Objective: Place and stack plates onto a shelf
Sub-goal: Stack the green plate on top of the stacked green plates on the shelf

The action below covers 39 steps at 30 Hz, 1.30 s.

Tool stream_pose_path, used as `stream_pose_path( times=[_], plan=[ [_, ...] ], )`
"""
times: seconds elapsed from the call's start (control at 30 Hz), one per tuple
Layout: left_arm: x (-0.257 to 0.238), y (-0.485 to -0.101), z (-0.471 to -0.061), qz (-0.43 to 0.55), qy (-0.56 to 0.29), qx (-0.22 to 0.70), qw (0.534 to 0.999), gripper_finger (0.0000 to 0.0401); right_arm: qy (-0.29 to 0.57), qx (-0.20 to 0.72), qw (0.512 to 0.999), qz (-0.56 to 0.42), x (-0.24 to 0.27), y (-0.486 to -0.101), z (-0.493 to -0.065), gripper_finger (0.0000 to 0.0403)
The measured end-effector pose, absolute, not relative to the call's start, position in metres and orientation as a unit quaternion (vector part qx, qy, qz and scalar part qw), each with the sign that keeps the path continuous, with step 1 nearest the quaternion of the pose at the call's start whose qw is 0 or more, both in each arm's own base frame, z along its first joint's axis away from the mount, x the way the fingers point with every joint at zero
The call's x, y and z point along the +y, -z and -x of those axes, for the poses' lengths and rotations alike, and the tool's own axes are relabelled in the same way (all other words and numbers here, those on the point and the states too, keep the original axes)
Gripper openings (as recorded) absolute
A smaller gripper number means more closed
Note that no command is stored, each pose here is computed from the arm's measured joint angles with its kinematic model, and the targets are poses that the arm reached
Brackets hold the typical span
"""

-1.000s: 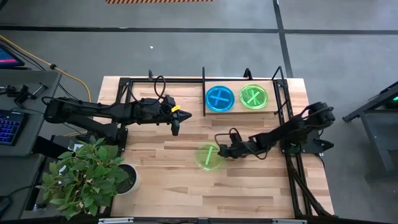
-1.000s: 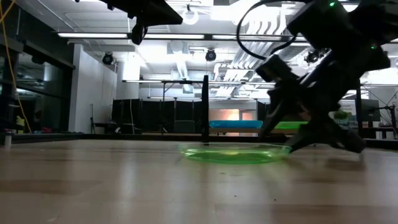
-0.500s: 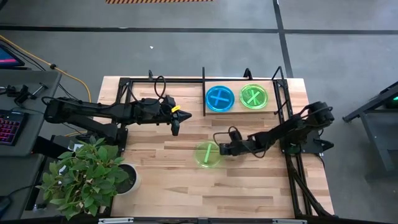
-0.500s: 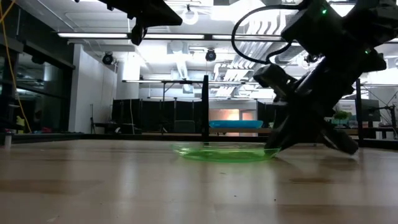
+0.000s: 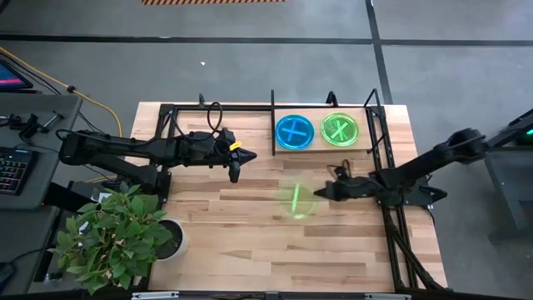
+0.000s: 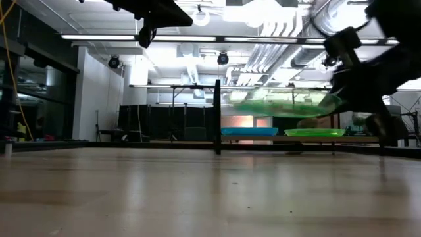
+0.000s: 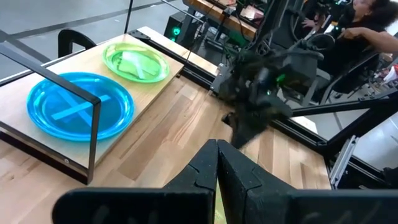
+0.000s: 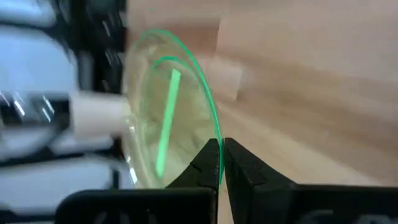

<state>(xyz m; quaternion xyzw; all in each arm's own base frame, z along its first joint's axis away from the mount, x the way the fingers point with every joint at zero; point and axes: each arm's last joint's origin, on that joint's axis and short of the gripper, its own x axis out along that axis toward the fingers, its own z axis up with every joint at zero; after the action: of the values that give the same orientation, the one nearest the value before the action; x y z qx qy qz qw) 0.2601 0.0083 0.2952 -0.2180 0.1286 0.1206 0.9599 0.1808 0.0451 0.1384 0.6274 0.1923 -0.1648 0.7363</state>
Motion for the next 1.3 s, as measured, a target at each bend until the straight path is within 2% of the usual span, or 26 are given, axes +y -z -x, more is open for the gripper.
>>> stream_pose_path(
  times=[0.23, 0.43, 0.5, 0.7, 0.87, 1.03, 1.3],
  plan=[
    [0.008, -0.295, -0.26, 0.226, -0.124, 0.127, 0.958, 0.0, 0.292, -0.003, 0.694, -0.659, 0.027, -0.139, -0.147, 0.0],
    [0.009, -0.295, -0.26, 0.225, -0.125, 0.127, 0.958, 0.0, 0.444, -0.185, 0.62, -0.62, 0.002, -0.149, -0.135, 0.0],
    [0.009, -0.295, -0.26, 0.225, -0.125, 0.127, 0.958, 0.0, 0.482, -0.217, 0.599, -0.601, -0.007, -0.155, -0.133, 0.0],
    [0.009, -0.295, -0.26, 0.225, -0.125, 0.127, 0.958, 0.0, 0.599, -0.198, 0.548, -0.549, -0.033, -0.167, -0.125, 0.0],
    [0.009, -0.295, -0.26, 0.225, -0.125, 0.127, 0.958, 0.0, 0.655, -0.184, 0.507, -0.53, -0.051, -0.171, -0.123, 0.0],
    [0.009, -0.295, -0.26, 0.225, -0.125, 0.127, 0.958, 0.0, 0.675, -0.111, 0.493, -0.537, -0.058, -0.164, -0.125, 0.0],
    [0.009, -0.295, -0.26, 0.225, -0.125, 0.127, 0.958, 0.0, 0.666, -0.107, 0.493, -0.549, -0.06, -0.161, -0.132, 0.0]
  ],
)
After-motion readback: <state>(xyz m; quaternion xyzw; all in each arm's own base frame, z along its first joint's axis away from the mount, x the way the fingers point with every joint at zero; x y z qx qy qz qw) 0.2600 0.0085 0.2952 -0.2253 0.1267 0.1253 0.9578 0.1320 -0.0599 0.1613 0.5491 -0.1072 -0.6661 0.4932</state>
